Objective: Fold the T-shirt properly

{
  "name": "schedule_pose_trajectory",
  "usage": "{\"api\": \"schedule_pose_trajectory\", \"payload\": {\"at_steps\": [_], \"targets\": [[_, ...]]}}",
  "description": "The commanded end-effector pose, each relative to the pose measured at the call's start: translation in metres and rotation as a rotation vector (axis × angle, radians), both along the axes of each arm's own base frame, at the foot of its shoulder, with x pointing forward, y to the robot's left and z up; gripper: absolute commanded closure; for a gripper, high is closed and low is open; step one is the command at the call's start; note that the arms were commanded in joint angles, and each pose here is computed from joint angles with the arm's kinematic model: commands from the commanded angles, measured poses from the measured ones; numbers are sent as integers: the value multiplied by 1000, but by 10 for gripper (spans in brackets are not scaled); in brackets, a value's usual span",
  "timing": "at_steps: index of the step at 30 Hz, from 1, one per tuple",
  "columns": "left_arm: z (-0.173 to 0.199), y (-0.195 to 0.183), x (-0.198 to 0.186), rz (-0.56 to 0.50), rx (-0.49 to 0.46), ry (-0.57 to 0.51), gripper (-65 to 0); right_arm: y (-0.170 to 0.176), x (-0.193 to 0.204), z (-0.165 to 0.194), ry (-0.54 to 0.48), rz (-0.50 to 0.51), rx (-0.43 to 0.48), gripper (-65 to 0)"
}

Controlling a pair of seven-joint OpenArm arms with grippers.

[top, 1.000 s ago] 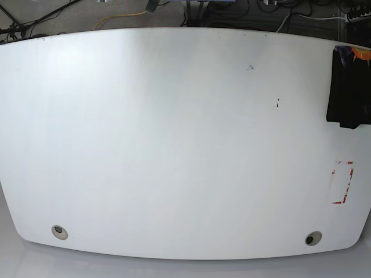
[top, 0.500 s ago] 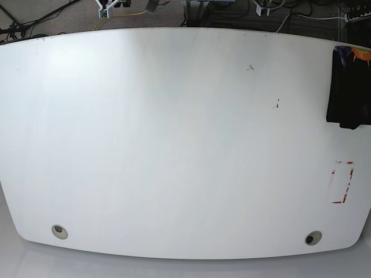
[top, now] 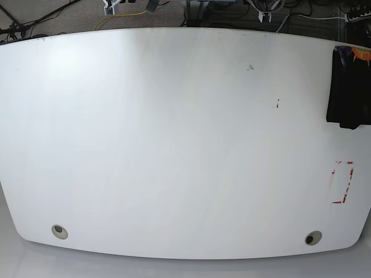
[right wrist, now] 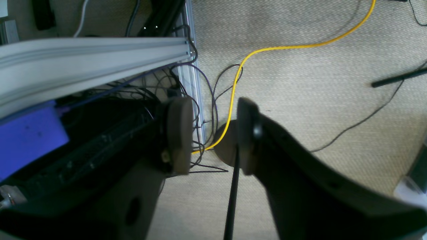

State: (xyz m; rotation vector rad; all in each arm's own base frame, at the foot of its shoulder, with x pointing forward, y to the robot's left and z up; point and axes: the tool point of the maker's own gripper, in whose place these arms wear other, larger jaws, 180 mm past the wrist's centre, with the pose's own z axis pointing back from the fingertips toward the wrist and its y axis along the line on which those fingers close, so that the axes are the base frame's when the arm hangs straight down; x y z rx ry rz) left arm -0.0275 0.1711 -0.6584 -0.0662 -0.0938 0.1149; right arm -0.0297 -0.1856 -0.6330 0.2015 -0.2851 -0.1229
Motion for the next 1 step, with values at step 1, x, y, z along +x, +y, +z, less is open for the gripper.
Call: {"api": "schedule_pose_trajectory", "payload": {"at_steps": [1], "targets": [[0, 1, 3, -2, 2, -11, -293, -6, -2, 2, -4, 4, -8, -216]]}}
